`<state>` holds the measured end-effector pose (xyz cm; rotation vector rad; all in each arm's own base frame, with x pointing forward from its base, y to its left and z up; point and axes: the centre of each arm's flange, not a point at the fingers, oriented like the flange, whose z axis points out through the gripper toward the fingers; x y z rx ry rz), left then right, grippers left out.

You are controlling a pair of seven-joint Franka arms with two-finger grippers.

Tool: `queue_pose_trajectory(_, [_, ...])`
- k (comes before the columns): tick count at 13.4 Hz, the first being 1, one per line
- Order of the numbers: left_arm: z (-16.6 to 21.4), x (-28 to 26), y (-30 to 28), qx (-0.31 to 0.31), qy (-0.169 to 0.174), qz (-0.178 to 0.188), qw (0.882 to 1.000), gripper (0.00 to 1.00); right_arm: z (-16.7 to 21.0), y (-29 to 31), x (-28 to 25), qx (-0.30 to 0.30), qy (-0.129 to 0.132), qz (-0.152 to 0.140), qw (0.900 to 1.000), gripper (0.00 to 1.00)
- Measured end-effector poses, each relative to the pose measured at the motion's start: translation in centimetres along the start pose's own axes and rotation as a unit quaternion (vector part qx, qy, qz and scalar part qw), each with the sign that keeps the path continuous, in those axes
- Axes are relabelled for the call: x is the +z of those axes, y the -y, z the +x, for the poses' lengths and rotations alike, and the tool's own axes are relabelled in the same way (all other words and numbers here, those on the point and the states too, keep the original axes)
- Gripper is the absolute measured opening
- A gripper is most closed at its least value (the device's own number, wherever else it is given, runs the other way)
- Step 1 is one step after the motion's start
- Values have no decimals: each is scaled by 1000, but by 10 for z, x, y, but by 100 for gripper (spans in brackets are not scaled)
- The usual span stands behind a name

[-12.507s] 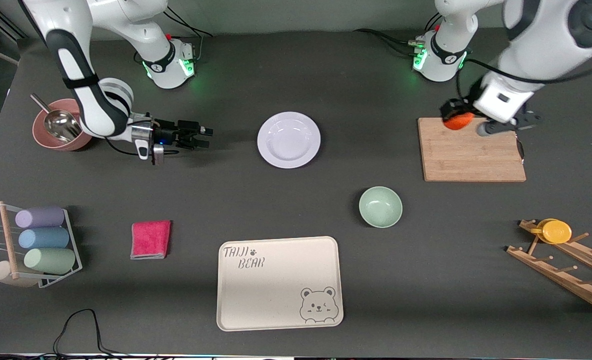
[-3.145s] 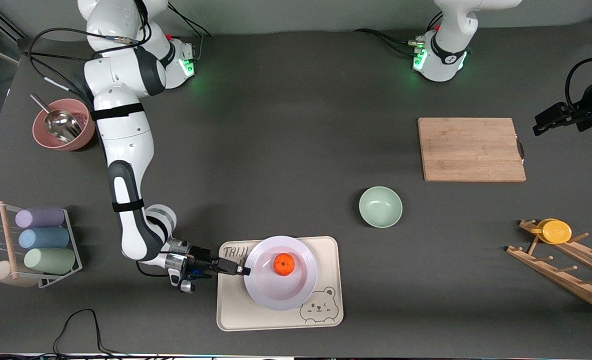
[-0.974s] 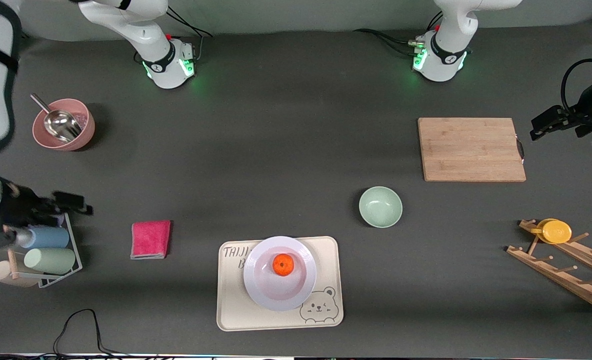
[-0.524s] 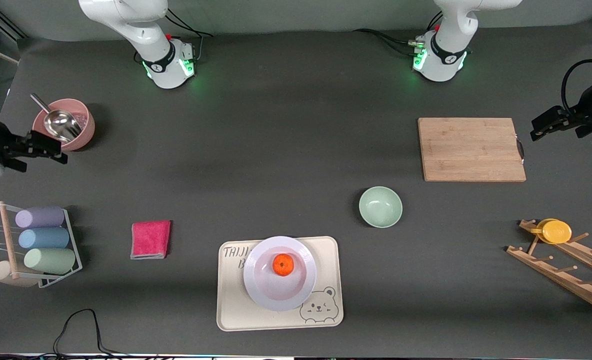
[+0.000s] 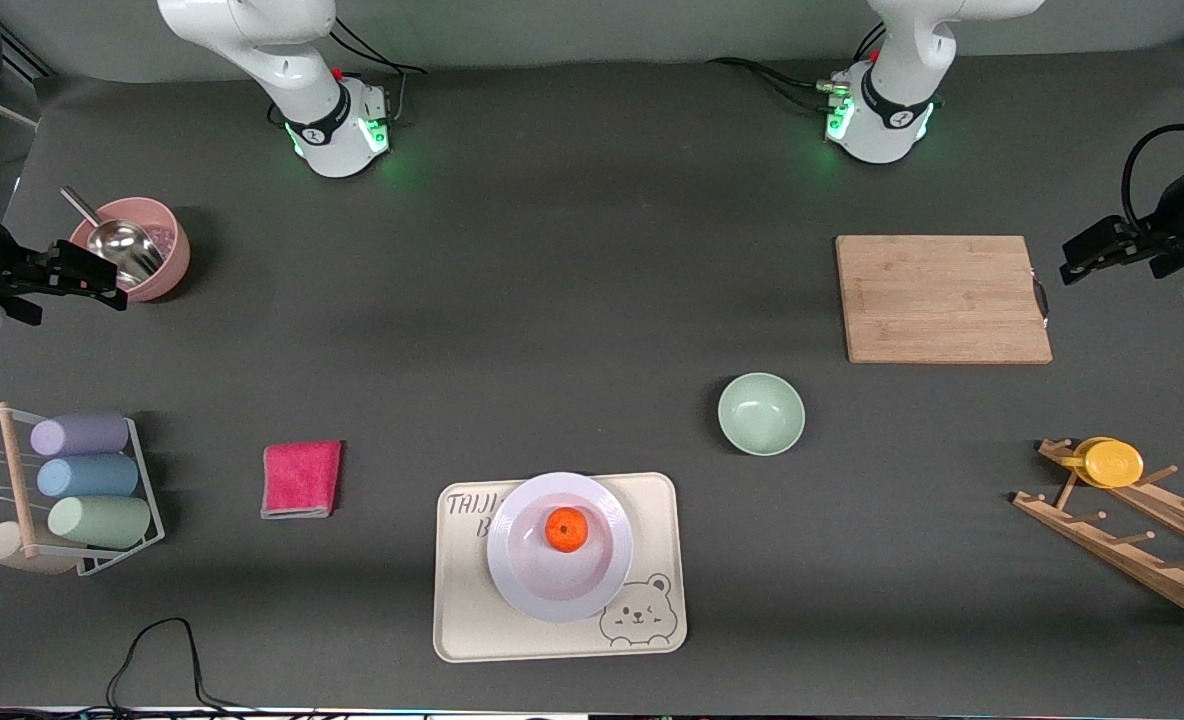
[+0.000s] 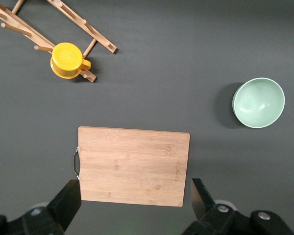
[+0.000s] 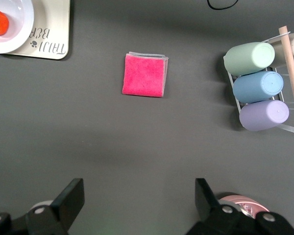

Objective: Place orange and plate with both arms

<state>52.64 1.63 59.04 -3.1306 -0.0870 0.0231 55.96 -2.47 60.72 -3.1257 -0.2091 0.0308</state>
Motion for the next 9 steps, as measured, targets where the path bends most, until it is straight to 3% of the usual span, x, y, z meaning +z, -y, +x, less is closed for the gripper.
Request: queue_pose_trajectory(9, [0,-2,0,0,-2,0,1000,100,0,-4,2,18,1,-3,1000,100])
